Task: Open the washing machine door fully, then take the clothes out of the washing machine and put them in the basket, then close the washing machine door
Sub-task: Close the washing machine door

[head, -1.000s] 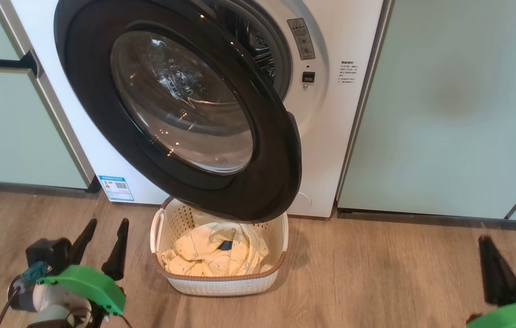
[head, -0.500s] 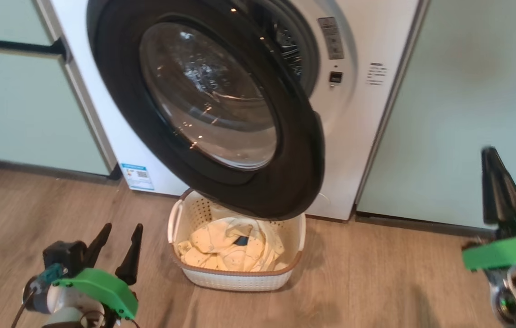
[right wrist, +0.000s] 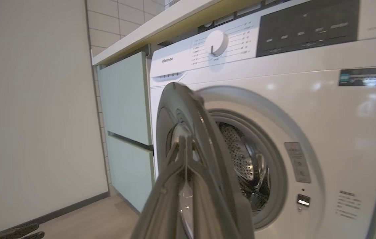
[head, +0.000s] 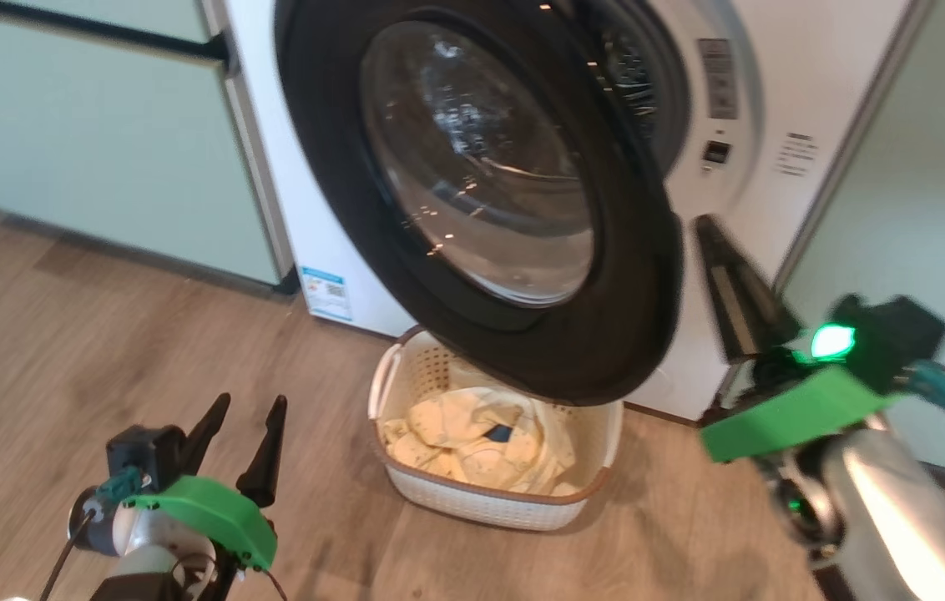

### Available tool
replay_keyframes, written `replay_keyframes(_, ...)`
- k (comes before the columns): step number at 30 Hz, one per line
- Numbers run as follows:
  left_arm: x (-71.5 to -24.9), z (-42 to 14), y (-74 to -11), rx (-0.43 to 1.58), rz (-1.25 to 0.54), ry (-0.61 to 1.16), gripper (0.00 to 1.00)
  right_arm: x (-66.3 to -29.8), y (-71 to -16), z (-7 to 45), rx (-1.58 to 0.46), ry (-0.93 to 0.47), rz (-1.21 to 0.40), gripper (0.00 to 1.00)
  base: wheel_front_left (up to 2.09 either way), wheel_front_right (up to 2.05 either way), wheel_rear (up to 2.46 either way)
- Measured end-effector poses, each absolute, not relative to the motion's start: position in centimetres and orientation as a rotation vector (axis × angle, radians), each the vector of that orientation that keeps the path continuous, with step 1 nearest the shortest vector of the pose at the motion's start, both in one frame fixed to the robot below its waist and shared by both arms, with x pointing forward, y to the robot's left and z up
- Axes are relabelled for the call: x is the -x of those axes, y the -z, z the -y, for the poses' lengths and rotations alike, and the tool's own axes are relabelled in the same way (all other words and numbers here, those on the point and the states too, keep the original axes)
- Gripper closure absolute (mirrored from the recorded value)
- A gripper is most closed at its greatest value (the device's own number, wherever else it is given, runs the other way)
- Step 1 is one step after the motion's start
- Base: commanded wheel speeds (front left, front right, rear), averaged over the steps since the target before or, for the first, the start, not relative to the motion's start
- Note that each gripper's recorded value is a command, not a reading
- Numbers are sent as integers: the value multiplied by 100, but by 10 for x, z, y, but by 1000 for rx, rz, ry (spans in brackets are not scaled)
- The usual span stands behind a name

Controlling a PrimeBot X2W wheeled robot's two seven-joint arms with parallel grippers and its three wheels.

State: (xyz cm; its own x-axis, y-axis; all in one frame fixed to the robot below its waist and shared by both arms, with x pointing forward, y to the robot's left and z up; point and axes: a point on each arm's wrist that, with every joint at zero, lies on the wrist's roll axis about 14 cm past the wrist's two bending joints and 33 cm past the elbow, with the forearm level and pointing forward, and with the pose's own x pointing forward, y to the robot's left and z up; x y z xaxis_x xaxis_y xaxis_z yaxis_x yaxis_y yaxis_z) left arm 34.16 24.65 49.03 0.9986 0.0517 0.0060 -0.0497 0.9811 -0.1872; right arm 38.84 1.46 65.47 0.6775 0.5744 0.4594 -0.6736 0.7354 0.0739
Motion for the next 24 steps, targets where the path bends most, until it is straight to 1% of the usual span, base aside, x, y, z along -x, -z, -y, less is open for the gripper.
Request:
replay_keyframes(4,-333,-256,-487,195,7,-87,0,-379,-641,-59,-229,-838,374,100,0,0,0)
replay_keyframes(5,-330,-260,-486,200,6,-105,0,-374,-631,-77,-239,-888,332,100,0,0,0)
replay_keyframes(11,-325,-269,-491,205,23,-143,0,-361,-591,-118,-195,-1010,202,100,0,0,0)
replay_keyframes(16,-319,-271,-485,213,8,-162,0,-366,-560,-126,-171,-1016,103,100,0,0,0)
replay_keyframes(24,-316,-273,-481,210,-6,-177,0,-390,-528,-112,-159,-925,4,100,0,0,0)
